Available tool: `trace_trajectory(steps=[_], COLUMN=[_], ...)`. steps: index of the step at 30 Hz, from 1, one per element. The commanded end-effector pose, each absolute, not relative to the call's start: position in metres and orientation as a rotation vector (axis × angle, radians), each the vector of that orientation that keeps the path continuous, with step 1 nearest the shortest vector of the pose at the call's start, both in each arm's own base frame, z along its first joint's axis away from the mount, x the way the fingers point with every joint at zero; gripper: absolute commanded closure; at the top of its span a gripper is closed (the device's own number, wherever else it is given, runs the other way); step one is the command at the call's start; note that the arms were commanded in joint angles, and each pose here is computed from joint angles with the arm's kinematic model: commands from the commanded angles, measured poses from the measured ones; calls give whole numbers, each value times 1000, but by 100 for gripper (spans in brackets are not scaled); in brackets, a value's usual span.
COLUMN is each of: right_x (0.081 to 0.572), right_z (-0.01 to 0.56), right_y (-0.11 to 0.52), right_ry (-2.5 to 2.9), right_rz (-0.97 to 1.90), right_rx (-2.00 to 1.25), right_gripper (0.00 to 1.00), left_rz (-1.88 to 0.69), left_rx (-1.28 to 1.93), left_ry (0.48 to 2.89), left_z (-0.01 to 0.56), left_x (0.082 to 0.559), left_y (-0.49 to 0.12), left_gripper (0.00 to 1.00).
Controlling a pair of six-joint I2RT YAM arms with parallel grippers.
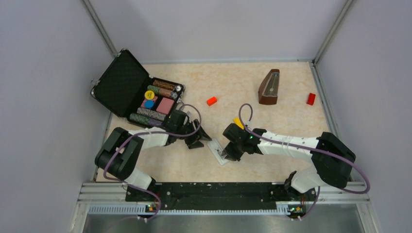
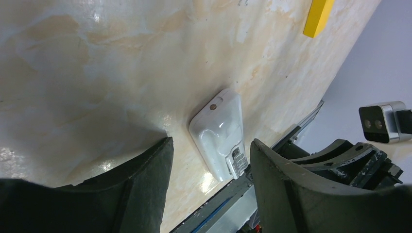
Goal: Load the batteries into the remote control
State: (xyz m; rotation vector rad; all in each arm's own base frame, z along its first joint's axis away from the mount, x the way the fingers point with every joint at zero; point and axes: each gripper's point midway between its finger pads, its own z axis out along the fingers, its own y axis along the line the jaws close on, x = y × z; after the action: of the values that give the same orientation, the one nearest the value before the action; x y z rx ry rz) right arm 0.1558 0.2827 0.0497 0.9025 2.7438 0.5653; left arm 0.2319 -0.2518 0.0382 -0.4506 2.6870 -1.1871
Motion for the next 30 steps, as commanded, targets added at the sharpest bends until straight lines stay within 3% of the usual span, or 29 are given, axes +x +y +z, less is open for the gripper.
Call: trace_trajectory(steps=[1, 14, 21, 30], right_x=[158, 161, 169, 155], right_z=[57, 59, 83, 78], right_y=[297, 298, 296, 298], right_ry=[2732, 2717, 2667, 2698], right_rz=[624, 612, 603, 608], right_rx=[906, 904, 865, 889], right_gripper=[78, 82, 69, 64], left_rz=[-1153, -1142, -1119, -1080], left_rx=[-446, -443, -439, -439], left_ry=[2671, 2678, 2680, 2670], left_z=[36, 35, 33, 33], left_x=[240, 239, 240, 244], left_y=[-252, -251, -250, -246], left_gripper=[35, 35, 35, 35])
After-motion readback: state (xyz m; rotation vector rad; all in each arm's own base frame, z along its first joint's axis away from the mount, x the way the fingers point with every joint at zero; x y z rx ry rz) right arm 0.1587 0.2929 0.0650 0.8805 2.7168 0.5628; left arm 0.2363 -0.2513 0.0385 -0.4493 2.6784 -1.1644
